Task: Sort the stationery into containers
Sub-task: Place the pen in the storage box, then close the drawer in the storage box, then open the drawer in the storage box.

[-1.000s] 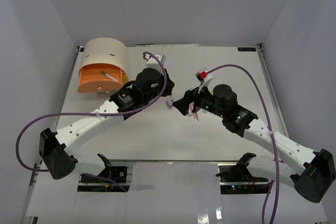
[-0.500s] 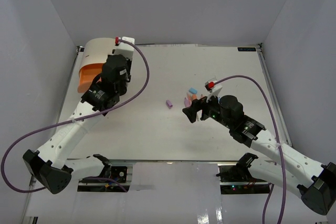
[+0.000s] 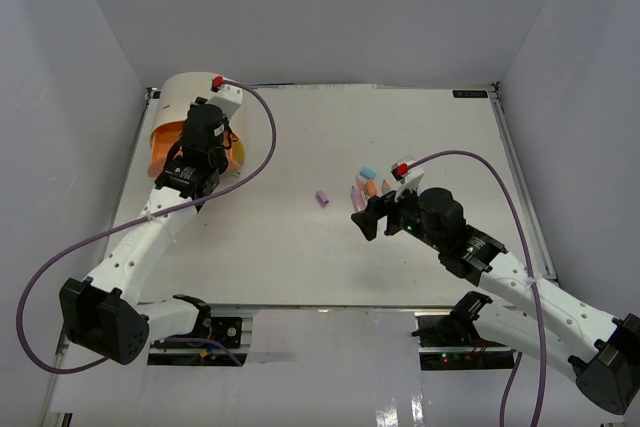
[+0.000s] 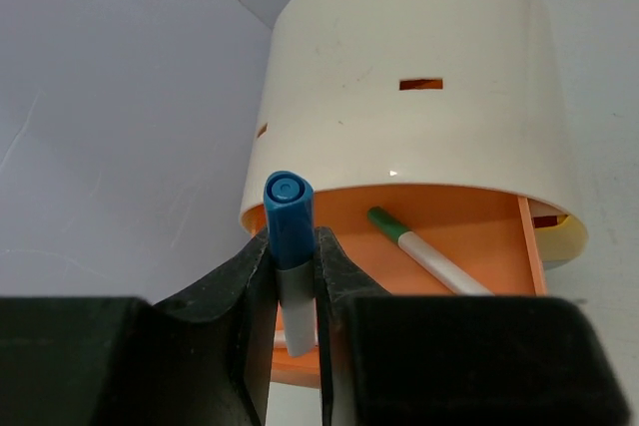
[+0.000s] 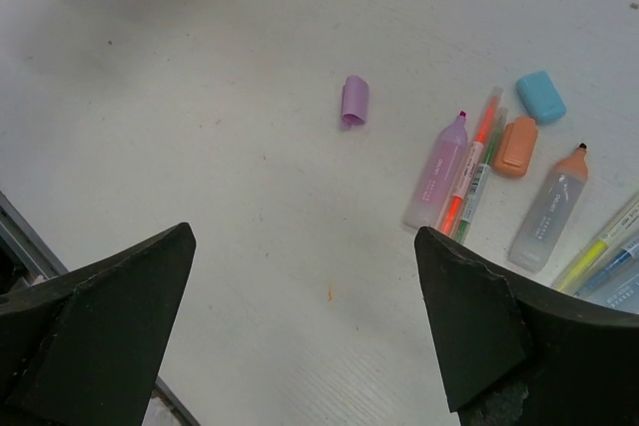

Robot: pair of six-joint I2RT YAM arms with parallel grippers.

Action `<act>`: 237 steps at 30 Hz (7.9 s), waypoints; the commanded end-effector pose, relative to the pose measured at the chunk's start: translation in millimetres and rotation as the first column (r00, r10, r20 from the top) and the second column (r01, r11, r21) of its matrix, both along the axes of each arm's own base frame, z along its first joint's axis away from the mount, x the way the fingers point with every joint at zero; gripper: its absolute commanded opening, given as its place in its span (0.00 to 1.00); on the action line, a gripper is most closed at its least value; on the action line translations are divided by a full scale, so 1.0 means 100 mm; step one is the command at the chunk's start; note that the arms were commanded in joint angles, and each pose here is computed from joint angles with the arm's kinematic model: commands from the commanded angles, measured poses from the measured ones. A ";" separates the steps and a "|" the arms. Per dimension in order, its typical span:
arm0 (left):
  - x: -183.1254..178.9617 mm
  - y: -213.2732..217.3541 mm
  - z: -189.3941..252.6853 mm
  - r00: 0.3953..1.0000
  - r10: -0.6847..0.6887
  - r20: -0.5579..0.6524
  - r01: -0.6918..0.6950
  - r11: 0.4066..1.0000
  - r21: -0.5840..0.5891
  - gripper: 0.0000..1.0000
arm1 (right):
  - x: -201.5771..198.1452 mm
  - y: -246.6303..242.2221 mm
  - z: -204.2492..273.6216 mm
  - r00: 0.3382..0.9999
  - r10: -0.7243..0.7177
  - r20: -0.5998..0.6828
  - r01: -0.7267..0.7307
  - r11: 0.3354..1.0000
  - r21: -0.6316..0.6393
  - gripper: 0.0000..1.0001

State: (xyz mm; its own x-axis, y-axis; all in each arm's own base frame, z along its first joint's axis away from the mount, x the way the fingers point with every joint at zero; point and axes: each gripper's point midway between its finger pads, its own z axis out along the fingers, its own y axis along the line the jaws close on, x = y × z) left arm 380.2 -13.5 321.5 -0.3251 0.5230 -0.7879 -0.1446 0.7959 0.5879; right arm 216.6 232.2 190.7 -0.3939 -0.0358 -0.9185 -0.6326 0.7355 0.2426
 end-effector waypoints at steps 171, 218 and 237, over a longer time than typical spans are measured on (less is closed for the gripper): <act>-0.20 0.33 -1.37 0.969 0.138 0.206 0.188 0.129 -0.974 0.58 | -0.21 -0.47 -0.22 0.994 -0.090 0.068 0.090 0.996 -0.004 0.90; 0.28 0.40 -1.45 0.973 0.106 0.205 0.193 0.112 -0.975 0.54 | -0.18 -0.50 -0.25 0.992 -0.111 0.067 0.112 0.994 -0.015 0.90; 0.06 0.39 -1.54 0.978 0.125 0.166 0.150 0.129 -0.980 0.26 | -0.18 -0.51 -0.21 0.990 -0.116 0.075 0.117 0.993 -0.005 0.90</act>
